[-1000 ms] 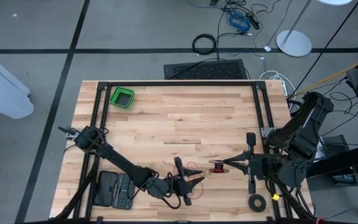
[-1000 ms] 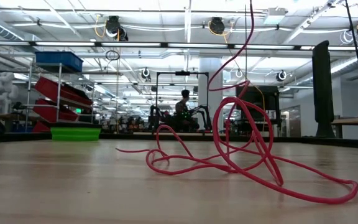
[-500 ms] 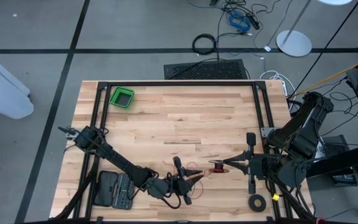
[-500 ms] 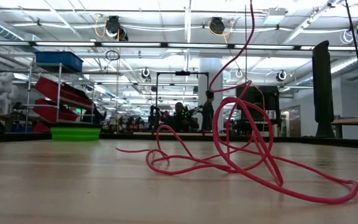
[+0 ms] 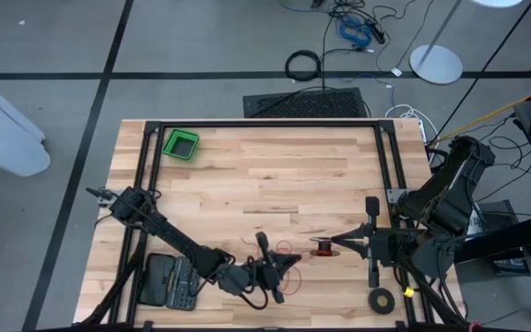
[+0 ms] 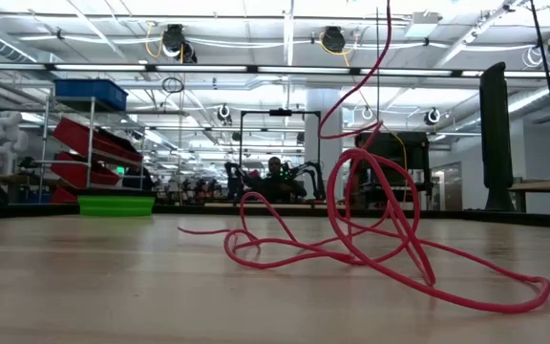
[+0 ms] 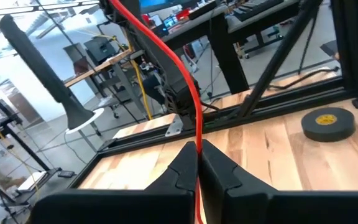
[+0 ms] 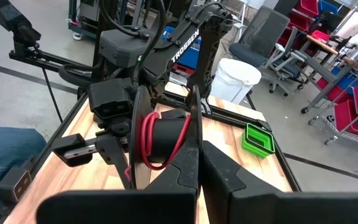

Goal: Coil cords
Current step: Coil the red wire into the spool

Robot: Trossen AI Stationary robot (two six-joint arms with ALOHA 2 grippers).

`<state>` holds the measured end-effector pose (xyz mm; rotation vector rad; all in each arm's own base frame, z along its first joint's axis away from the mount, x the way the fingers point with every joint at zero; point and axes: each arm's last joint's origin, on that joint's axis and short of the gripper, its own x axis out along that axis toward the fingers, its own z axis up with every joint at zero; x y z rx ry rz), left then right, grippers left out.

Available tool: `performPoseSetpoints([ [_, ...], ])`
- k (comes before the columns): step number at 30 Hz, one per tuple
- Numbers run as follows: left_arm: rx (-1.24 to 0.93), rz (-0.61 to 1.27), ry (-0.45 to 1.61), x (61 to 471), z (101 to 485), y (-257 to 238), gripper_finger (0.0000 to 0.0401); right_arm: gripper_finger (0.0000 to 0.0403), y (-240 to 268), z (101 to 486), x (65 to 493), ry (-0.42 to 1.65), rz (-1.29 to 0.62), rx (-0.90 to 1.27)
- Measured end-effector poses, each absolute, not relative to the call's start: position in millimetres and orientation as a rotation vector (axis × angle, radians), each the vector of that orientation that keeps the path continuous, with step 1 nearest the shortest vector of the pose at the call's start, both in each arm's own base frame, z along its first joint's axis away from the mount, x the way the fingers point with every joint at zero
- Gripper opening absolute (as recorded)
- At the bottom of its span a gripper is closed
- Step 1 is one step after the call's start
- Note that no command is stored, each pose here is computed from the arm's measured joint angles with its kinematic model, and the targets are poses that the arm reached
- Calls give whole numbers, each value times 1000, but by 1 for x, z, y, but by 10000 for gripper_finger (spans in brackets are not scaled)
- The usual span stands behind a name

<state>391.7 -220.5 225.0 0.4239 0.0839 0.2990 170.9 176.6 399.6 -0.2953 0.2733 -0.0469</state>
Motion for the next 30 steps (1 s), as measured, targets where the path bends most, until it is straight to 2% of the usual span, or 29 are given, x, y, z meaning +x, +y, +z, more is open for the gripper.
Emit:
performPoseSetpoints([
  [11,335,422,67,412,230,-181,2,0,176,401,172,264,-61,-237],
  [21,246,353,32,422,234,-167,1,0,167,402,183,252,-133,-137],
  [30,99,294,0,429,234,-155,0,0,166,393,213,215,-332,-146],
])
